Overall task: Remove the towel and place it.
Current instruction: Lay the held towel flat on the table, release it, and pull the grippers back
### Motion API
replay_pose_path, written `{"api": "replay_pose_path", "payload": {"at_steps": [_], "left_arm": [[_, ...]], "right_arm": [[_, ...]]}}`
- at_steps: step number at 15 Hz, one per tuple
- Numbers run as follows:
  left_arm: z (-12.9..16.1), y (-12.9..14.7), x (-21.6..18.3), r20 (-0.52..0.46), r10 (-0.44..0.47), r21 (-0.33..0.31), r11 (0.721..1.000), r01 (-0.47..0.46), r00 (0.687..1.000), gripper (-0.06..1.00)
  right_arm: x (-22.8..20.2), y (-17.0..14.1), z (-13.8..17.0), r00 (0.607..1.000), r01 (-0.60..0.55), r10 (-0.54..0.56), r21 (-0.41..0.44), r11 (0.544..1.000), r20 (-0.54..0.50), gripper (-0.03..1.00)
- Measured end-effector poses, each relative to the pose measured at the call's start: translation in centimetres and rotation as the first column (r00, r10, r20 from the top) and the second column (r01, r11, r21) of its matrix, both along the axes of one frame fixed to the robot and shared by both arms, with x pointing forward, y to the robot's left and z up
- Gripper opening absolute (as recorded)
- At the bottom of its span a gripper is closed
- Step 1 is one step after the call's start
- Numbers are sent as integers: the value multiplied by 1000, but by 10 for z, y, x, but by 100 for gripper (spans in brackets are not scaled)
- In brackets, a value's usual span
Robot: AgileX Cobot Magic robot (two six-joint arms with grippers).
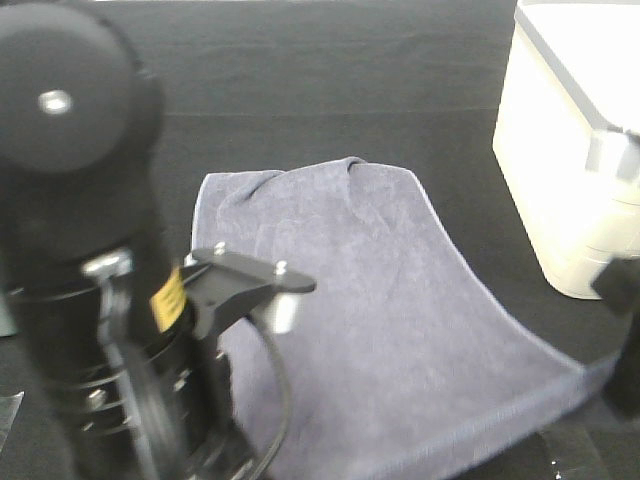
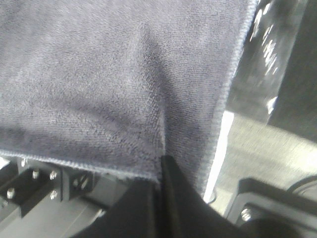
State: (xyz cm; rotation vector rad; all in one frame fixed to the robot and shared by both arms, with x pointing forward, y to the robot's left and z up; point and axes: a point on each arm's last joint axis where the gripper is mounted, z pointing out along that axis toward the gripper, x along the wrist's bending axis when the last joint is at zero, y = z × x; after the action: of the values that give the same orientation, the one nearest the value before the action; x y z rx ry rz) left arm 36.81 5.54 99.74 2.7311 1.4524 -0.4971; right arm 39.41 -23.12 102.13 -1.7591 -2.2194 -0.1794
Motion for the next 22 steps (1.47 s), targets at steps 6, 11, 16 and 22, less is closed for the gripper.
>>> {"api": "replay_pose_path", "payload": {"at_steps": [6,11,16,22], "left_arm": [[-12,11,-16,-99,58,6,998,-58,993,0],[-11,5,-35,-99,-24,9,1000,25,995,0],[-14,12,-28,10,-2,115,993,1,1000,0],[-15,13,-27,19,38,138,990,-41,999,0]], "right_arm": [[-18,1,-16,997,16,-13,40,999,-81,0],[-33,-2,-34,986,25,-20,31,999,-167,0],[-40,1,-40,978,31,-16,69,997,-206,0],[-41,1,-41,976,38,-21,79,996,-215,0]]}}
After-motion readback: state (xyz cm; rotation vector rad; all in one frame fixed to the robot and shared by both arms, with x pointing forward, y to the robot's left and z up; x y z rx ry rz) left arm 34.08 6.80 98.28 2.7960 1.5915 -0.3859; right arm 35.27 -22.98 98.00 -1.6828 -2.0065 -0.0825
